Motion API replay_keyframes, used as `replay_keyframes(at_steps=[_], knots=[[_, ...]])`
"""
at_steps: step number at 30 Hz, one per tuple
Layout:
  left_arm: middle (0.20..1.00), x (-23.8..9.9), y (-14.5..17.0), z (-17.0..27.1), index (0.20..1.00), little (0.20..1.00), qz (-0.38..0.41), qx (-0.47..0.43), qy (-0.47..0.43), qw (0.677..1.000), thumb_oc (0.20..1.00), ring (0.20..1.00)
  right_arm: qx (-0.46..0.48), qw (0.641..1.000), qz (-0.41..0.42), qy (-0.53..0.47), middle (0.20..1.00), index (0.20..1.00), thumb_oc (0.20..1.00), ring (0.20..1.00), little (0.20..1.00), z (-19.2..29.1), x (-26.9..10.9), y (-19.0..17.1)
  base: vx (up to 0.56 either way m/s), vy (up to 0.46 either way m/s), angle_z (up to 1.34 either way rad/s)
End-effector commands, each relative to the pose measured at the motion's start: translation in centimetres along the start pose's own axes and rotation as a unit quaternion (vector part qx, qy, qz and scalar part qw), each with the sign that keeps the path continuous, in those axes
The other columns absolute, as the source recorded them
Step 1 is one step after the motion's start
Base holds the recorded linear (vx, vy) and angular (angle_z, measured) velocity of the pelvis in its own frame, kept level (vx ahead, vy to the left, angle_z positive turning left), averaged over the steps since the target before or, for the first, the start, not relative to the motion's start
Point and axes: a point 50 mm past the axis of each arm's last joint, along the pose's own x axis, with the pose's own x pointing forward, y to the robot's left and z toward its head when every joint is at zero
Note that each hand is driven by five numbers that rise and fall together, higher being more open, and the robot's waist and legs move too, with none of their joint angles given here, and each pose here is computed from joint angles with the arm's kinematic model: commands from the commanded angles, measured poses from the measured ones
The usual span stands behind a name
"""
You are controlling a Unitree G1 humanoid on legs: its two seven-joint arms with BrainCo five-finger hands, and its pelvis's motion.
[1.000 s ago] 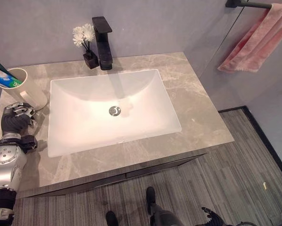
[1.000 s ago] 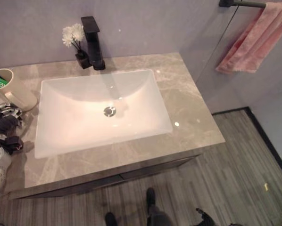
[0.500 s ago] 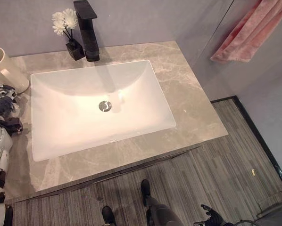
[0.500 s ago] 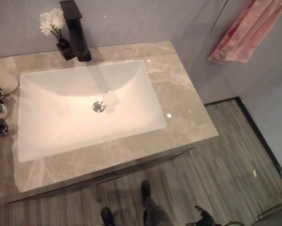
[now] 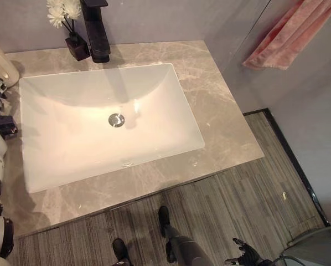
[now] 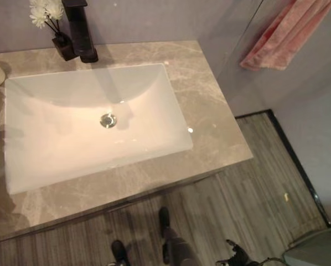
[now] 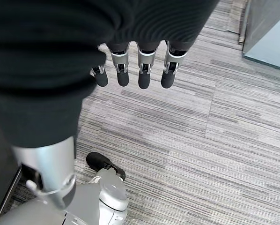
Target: Put brush and paste in cup on sink, flatten towel.
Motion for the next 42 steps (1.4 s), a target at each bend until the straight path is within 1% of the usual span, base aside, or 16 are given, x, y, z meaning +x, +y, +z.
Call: replay_keyframes(at_steps=[1,6,11,17,18,20,21,23,28,30,32,38,42], knots=[[0.2,0.6,0.8,1.2,0.2,0.2,0.012,0.012,-0.012,1.0,0.2,0.2,-0.011,0.999,-0.032,-0.01,1.0,1.0,1.0,1.0,1.0,0.7,0.4,-3.2,0.0,0.005,-0.1],[0.2,1.1,0.9,2.1,0.2,0.2,0.015,0.014,-0.018,1.0,0.2,0.2,-0.014,0.999,-0.034,-0.014,1.0,1.0,1.0,1.0,1.0,0.9,0.4,-3.6,-0.01,0.005,-0.03],[0.2,2.0,0.4,4.2,0.2,0.2,0.018,0.001,-0.042,0.999,0.2,0.2,-0.015,0.999,-0.041,-0.031,1.0,1.0,1.0,1.0,1.0,1.7,0.4,-4.2,-0.02,0.034,0.0],[0.2,1.9,-0.6,4.5,0.2,0.2,0.009,-0.013,-0.054,0.998,0.2,0.2,-0.014,0.999,-0.033,-0.027,1.0,1.0,1.0,1.0,1.0,1.5,0.5,-3.5,-0.03,0.006,-0.01],[0.2,1.6,-1.4,4.4,0.2,0.2,-0.005,-0.017,-0.063,0.998,0.2,0.2,-0.012,0.999,-0.033,-0.019,1.0,1.0,1.0,1.0,1.0,1.3,0.6,-3.2,-0.11,-0.057,-0.05],[0.2,1.6,-1.3,4.3,0.2,0.2,-0.003,-0.018,-0.062,0.998,0.2,0.2,-0.013,0.999,-0.033,-0.02,1.0,1.0,1.0,1.0,1.0,1.3,0.6,-3.3,-0.06,-0.028,-0.02],[0.2,1.0,-2.0,3.9,0.2,0.2,-0.019,-0.021,-0.068,0.997,0.2,0.2,-0.016,0.999,-0.031,-0.018,1.0,1.0,1.0,1.0,1.0,1.2,0.6,-3.1,0.0,0.0,0.0],[0.2,0.1,-2.4,3.0,0.2,0.2,-0.037,-0.008,-0.07,0.997,0.2,0.2,-0.014,0.999,-0.033,-0.012,1.0,1.0,1.0,1.0,1.0,0.9,0.5,-3.0,0.0,-0.023,0.04],[0.2,-1.9,-1.9,0.9,0.2,0.2,-0.046,-0.003,-0.065,0.997,0.2,0.2,0.001,0.999,-0.04,0.007,1.0,1.0,1.0,1.0,1.0,0.1,0.5,-2.8,0.03,-0.015,0.16],[0.2,-3.2,-1.3,-0.4,0.2,0.2,-0.048,-0.006,-0.058,0.997,0.2,0.2,0.009,0.999,-0.041,0.016,1.0,1.0,1.0,1.0,1.0,-0.3,0.5,-2.6,0.06,0.015,0.43],[0.2,-5.8,-1.0,-2.2,0.2,0.2,-0.067,-0.021,-0.049,0.996,0.2,0.2,0.014,0.998,-0.043,0.048,1.0,1.0,1.0,1.0,1.0,-1.6,0.3,-2.3,0.04,0.073,0.32],[0.2,-9.2,-0.8,-3.7,0.2,0.2,-0.093,-0.04,-0.041,0.994,0.2,0.2,0.009,0.997,-0.046,0.065,1.0,1.0,1.0,1.0,1.0,-1.9,0.4,-2.5,0.0,0.068,0.31],[0.2,-11.7,-1.5,-4.8,0.2,0.2,-0.126,-0.055,-0.025,0.99,0.2,0.2,0.011,0.997,-0.049,0.065,1.0,1.0,1.0,1.0,1.0,-1.8,0.5,-2.7,-0.03,0.104,0.08]])
